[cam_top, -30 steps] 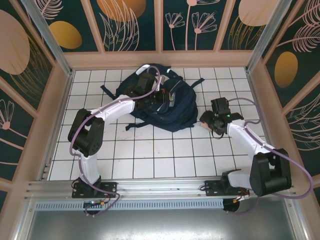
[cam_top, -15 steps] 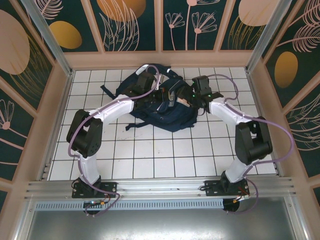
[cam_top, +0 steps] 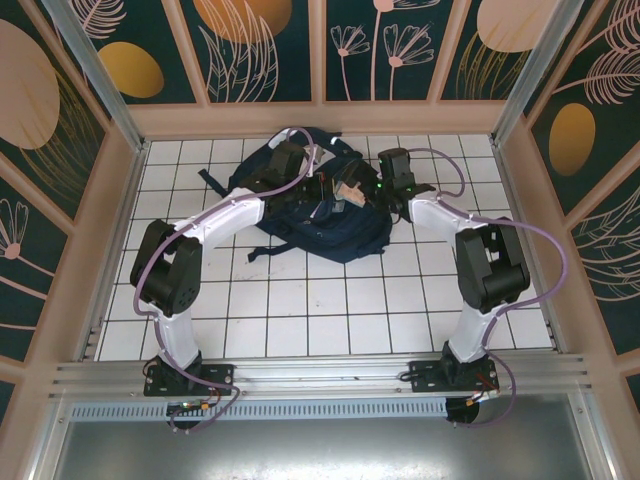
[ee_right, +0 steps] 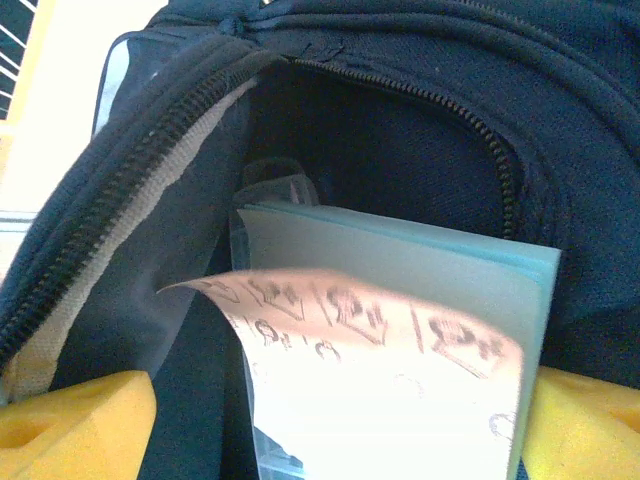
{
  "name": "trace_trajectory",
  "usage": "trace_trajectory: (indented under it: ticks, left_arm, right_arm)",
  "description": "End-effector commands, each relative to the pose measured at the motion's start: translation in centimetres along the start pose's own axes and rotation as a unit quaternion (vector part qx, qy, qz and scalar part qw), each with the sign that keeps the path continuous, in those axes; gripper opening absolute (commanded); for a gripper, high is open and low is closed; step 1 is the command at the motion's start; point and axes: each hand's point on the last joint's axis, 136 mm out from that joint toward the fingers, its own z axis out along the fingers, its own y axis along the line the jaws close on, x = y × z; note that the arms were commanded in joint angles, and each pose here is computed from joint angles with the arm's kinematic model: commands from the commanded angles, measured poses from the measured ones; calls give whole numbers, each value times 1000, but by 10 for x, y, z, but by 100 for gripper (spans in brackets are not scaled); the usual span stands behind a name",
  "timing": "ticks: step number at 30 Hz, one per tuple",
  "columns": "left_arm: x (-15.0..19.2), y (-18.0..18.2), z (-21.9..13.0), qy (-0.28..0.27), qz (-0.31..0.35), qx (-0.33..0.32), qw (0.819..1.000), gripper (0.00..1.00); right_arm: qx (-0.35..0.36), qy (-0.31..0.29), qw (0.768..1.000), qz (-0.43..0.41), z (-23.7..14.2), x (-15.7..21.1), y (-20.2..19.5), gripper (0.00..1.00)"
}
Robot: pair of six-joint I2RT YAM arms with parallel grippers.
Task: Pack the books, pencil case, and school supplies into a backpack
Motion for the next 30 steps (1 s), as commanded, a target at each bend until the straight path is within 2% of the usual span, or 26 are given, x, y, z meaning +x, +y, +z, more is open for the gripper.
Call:
trace_trajectory:
  ticks: [1, 4, 7, 11, 15, 18, 23, 24, 27, 30]
  left_arm:
    - [-34, -33, -22, -50, 11, 41, 998, 0]
    - [-33, -36, -20, -47, 6, 53, 997, 0]
    - [-30, -42, -19, -38, -2, 72, 997, 0]
    - [-24, -44, -22, -30, -10, 82, 996, 0]
    - [-25, -48, -30, -35, -11, 87, 996, 0]
    - [-28, -54, -33, -39, -11, 99, 994, 0]
    - [-31, -62, -38, -40, -17, 115, 992, 0]
    - [-31, -63, -39, -39, -18, 118, 992, 0]
    - [-29, -65, -41, -37, -23, 123, 991, 0]
    - [-27, -65, -39, -34, -28, 129, 991, 0]
  right_arm:
    - [-56, -4, 998, 4, -12, 6, 18, 90]
    - [-90, 2, 996, 12, -13, 12, 21, 83]
    - [-100, 14, 995, 16, -4, 19, 18, 70]
    - [-125, 32, 992, 11, -4, 28, 27, 70]
    - [-108, 6, 994, -3, -14, 27, 22, 69]
    - [-115, 8, 993, -5, -12, 27, 23, 56]
    - [-139, 23, 990, -9, 6, 30, 37, 22]
    - [-144, 26, 989, -9, 10, 31, 40, 19]
    - [-156, 33, 987, -12, 21, 30, 52, 18]
    - [-149, 44, 988, -18, 31, 31, 55, 22]
